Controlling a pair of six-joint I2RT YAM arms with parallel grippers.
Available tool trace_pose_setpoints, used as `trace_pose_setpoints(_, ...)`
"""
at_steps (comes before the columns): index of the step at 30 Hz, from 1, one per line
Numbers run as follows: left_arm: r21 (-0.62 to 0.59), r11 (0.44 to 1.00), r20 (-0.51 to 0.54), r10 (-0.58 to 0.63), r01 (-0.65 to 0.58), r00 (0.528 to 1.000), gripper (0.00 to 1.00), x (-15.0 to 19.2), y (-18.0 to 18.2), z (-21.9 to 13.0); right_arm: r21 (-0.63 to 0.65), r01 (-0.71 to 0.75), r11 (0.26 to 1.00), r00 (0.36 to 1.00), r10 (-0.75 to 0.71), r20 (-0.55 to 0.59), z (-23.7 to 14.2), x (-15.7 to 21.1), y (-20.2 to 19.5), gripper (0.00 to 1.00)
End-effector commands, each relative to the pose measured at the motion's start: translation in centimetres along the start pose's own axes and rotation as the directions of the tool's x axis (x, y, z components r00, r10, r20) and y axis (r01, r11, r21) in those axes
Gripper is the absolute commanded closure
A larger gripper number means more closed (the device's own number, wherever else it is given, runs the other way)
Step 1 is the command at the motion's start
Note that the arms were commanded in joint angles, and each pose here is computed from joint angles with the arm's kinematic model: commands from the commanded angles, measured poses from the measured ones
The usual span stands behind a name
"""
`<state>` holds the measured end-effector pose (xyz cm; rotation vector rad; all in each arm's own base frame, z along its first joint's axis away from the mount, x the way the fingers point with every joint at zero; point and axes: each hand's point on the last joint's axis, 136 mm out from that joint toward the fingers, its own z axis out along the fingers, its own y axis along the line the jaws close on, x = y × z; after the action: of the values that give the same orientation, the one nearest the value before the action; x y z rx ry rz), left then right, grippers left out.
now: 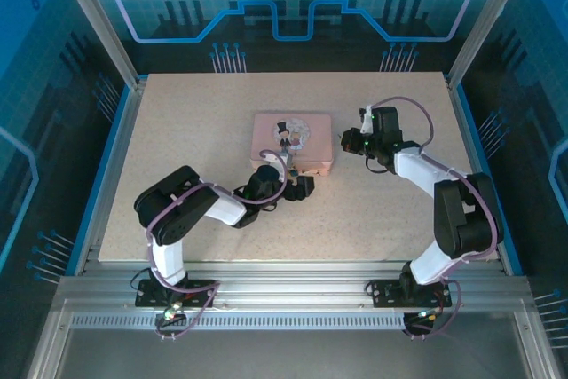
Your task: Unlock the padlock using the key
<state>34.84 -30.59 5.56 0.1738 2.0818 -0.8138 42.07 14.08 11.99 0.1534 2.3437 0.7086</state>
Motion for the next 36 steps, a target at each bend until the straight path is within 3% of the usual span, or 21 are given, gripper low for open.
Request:
trace_pose_setpoints(1, 0.117, 0.993, 0.016, 0.031, -0.033, 0.999, 0.19, -1.1, -2.4, 0.5, -0.031, 0.009, 0.999, 1.0, -0.008, 0.019, 0.1, -1.1, 0.8, 1.0)
trace_pose_setpoints(7, 0.186, 0.983, 0.019, -0.015, 0.011, 1.0, 0.3, -1.5, -2.4, 0.0, -0.039, 0.015, 0.999, 1.0, -0.014, 0.014, 0.2, -1.2, 1.0, 1.0)
trace_pose_setpoints(11, 0.249, 0.966, 0.037, -0.074, 0.063, 0.997, 0.3, -2.1, -2.4, -0.1, -0.043, 0.016, 0.999, 1.0, -0.016, 0.008, 0.2, -1.0, 1.1, 1.0)
trace_pose_setpoints(17, 0.287, 0.951, 0.004, -0.12, 0.114, 0.993, 0.38, -1.9, -2.4, 0.7, -0.043, 0.02, 0.999, 1.0, -0.02, 0.005, 0.1, -0.9, 1.2, 1.0)
trace_pose_setpoints(29, 0.288, 0.948, 0.019, -0.146, 0.135, 0.989, 0.31, -2.0, -2.5, 2.0, -0.053, 0.026, 0.998, 0.999, -0.027, -0.018, 0.8, 0.0, 1.6, 1.0)
trace_pose_setpoints(36, 0.283, 0.949, 0.022, -0.152, 0.139, 0.988, 0.35, -1.8, -2.1, 2.0, -0.044, 0.034, 0.998, 0.999, -0.035, -0.019, 0.6, 0.3, 1.3, 1.0)
